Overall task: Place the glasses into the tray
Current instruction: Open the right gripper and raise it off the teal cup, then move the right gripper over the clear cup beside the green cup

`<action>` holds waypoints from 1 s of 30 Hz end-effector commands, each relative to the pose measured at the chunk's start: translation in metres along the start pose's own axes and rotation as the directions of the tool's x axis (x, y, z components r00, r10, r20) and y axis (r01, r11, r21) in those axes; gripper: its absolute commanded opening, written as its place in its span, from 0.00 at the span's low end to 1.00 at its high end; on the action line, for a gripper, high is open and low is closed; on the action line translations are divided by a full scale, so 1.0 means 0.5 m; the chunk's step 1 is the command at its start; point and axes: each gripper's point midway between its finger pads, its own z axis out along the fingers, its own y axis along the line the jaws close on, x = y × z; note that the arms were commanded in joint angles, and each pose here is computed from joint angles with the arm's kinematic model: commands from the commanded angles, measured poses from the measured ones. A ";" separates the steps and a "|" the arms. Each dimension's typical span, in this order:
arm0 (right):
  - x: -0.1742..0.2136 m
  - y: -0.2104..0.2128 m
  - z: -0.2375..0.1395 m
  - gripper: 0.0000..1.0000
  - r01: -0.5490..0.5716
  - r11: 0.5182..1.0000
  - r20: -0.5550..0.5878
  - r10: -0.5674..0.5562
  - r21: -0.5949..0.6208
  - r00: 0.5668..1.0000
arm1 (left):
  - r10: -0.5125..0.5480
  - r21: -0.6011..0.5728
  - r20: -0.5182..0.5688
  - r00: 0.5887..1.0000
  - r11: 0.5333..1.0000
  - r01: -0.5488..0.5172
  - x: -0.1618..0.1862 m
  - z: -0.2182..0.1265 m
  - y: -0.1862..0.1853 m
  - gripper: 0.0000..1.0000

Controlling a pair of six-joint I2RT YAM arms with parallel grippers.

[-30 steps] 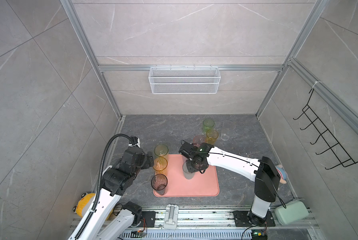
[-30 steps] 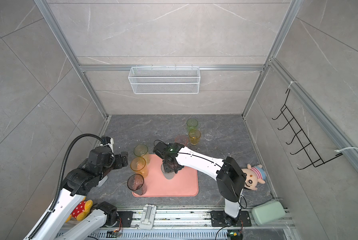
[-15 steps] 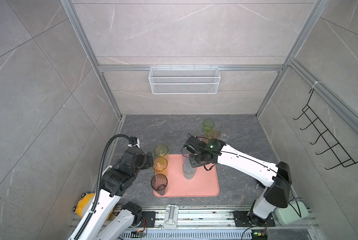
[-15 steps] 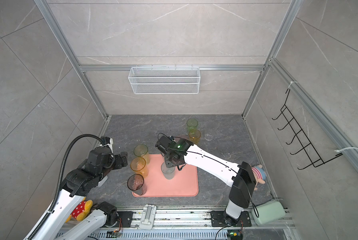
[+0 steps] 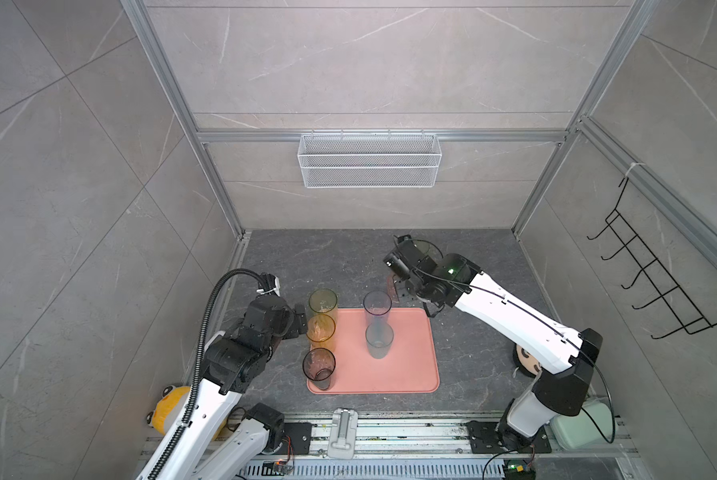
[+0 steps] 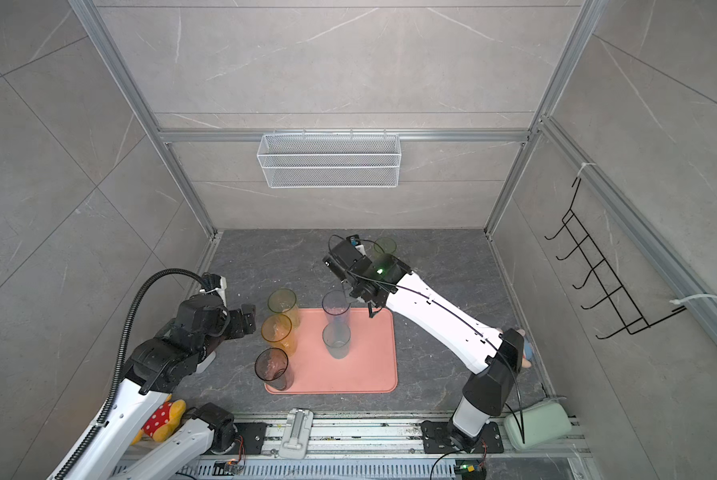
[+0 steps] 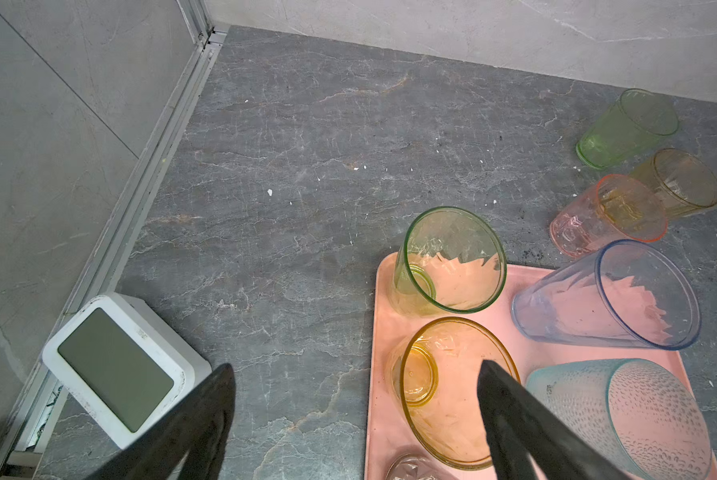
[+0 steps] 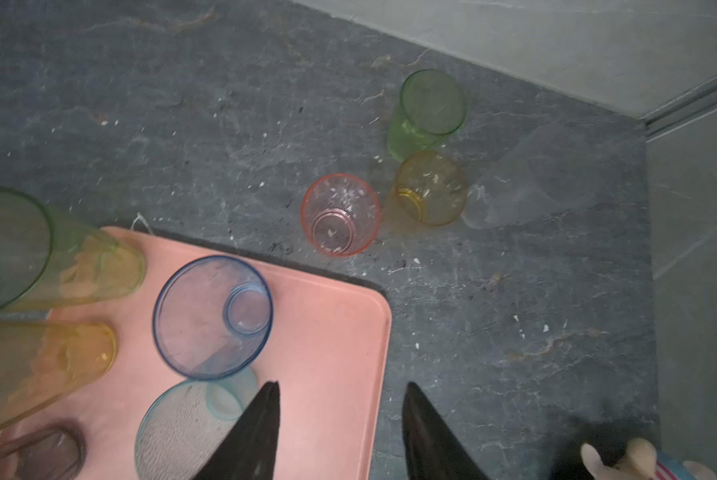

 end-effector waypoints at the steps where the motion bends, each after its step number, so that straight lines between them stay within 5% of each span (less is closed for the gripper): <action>1: -0.043 -0.071 0.031 0.54 -0.064 0.995 0.027 0.062 0.082 0.998 | -0.013 -0.017 0.020 1.000 1.000 0.013 -0.005 -0.001 0.006 0.91; 14: -0.122 -0.269 0.157 0.58 -0.365 0.922 0.048 0.361 0.130 0.931 | -0.010 -0.025 0.015 1.000 1.000 0.010 -0.004 0.000 0.008 0.91; 30: -0.069 -0.368 0.317 0.58 -0.506 0.853 -0.038 0.514 0.124 0.857 | -0.008 -0.012 0.016 1.000 1.000 0.008 -0.002 -0.002 0.002 0.91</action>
